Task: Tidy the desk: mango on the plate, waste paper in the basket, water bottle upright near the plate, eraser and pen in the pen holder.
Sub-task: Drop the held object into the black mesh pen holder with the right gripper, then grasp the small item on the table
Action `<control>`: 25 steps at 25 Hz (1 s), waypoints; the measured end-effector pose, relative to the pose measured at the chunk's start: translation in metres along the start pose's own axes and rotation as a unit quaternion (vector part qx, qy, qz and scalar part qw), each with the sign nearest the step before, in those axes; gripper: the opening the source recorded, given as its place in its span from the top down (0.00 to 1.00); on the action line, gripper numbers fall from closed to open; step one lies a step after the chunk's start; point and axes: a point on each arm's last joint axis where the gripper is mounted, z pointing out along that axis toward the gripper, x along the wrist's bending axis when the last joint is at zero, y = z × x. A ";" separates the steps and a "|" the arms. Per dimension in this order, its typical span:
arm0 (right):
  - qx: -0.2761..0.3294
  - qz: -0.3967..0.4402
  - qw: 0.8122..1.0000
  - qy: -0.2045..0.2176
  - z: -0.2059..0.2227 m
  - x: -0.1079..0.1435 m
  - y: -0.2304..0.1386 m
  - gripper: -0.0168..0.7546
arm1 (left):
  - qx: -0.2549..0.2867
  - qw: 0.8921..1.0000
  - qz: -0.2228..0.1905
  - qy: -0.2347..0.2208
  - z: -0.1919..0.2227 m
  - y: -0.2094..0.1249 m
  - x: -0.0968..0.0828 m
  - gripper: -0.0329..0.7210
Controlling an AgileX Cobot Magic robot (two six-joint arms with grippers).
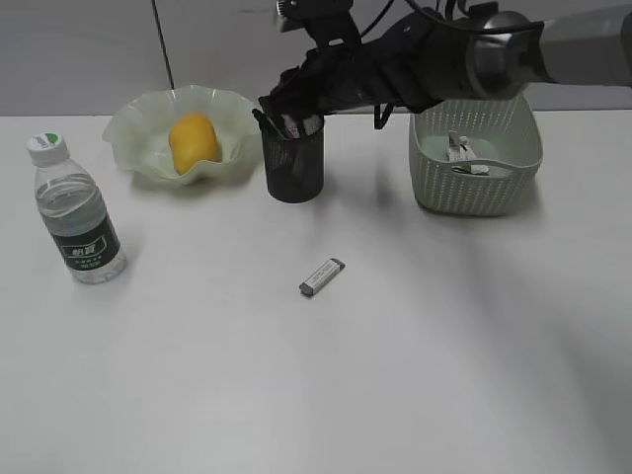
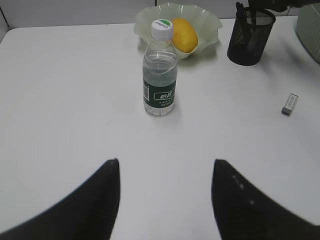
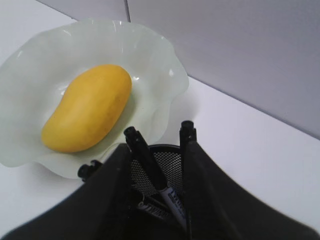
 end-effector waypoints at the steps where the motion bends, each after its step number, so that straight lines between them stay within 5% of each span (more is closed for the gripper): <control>1: -0.004 -0.001 1.000 0.000 -0.002 0.000 0.003 0.59 | 0.000 1.000 0.000 0.000 0.000 0.000 0.000 0.37; 9: -0.030 -0.022 0.998 0.054 -0.042 0.012 0.047 0.56 | 0.000 1.000 0.000 0.000 0.000 0.000 0.000 0.37; 15: 0.062 -0.216 0.965 0.136 -0.104 0.028 0.070 0.56 | 0.000 1.000 0.000 0.000 0.000 0.000 0.000 0.37; 19: 0.223 -0.273 0.931 0.097 -0.126 0.014 0.053 0.56 | 0.000 1.000 0.000 0.000 0.000 0.000 0.000 0.37; 22: 0.352 -0.265 0.898 0.008 -0.138 -0.008 0.038 0.56 | 0.000 1.000 0.000 0.000 0.000 0.000 0.000 0.38; 25: 0.398 -0.187 0.897 -0.038 -0.155 -0.029 0.036 0.56 | 0.000 1.000 0.000 0.000 0.000 0.000 0.000 0.38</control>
